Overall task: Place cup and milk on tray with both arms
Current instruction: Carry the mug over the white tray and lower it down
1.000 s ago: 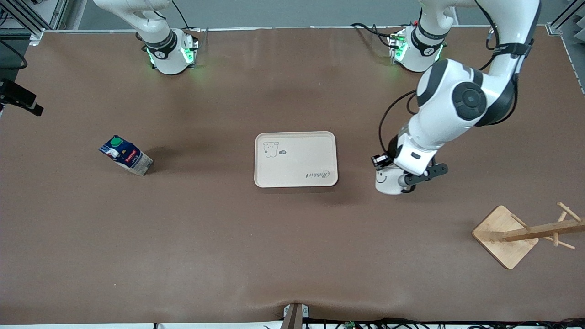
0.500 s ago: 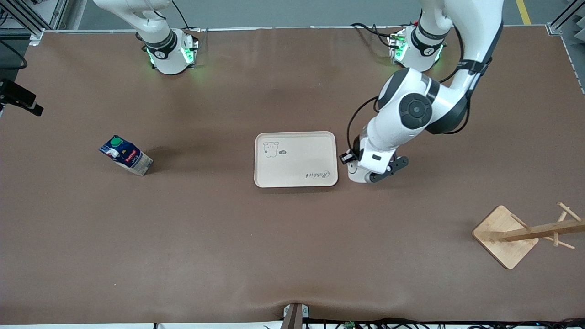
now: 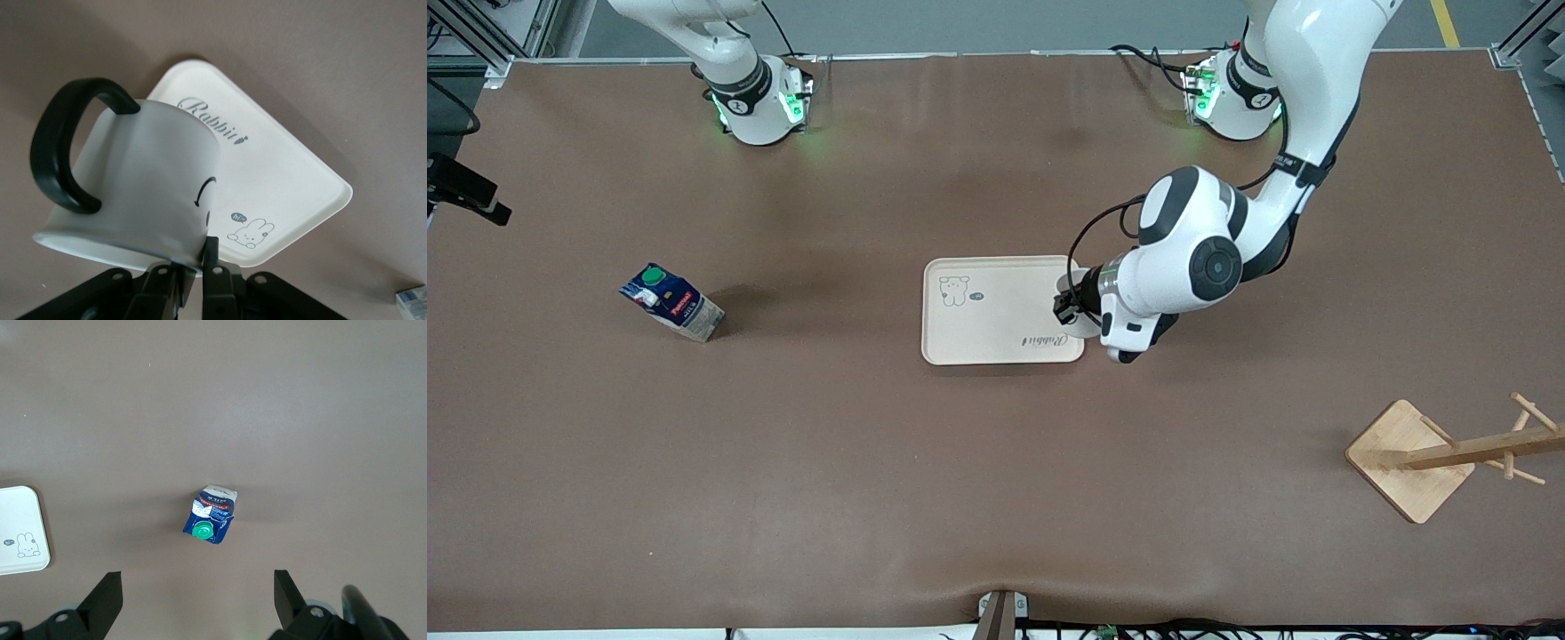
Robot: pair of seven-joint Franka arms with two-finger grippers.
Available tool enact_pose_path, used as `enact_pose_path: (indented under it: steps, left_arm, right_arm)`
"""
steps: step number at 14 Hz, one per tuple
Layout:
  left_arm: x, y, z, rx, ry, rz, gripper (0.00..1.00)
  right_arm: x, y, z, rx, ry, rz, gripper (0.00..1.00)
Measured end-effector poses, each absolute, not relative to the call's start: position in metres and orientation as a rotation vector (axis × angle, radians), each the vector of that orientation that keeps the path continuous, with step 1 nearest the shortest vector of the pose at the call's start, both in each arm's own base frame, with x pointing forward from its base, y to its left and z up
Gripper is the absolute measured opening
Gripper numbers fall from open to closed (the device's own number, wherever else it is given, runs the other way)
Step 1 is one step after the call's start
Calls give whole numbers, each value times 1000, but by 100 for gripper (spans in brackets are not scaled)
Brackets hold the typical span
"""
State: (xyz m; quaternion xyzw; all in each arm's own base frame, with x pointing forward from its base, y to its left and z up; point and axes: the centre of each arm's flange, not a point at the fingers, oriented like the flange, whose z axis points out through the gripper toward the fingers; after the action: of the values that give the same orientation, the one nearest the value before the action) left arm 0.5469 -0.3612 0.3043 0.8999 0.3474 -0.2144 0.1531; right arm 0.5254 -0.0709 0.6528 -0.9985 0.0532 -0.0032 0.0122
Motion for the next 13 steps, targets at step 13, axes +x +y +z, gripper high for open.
enact_pose_path:
  steps: [13]
  left_arm:
    - [546,-372,205,2219,1256,-1058,9]
  right_arm:
    - [525,-71,653,-3113,166,-10,100]
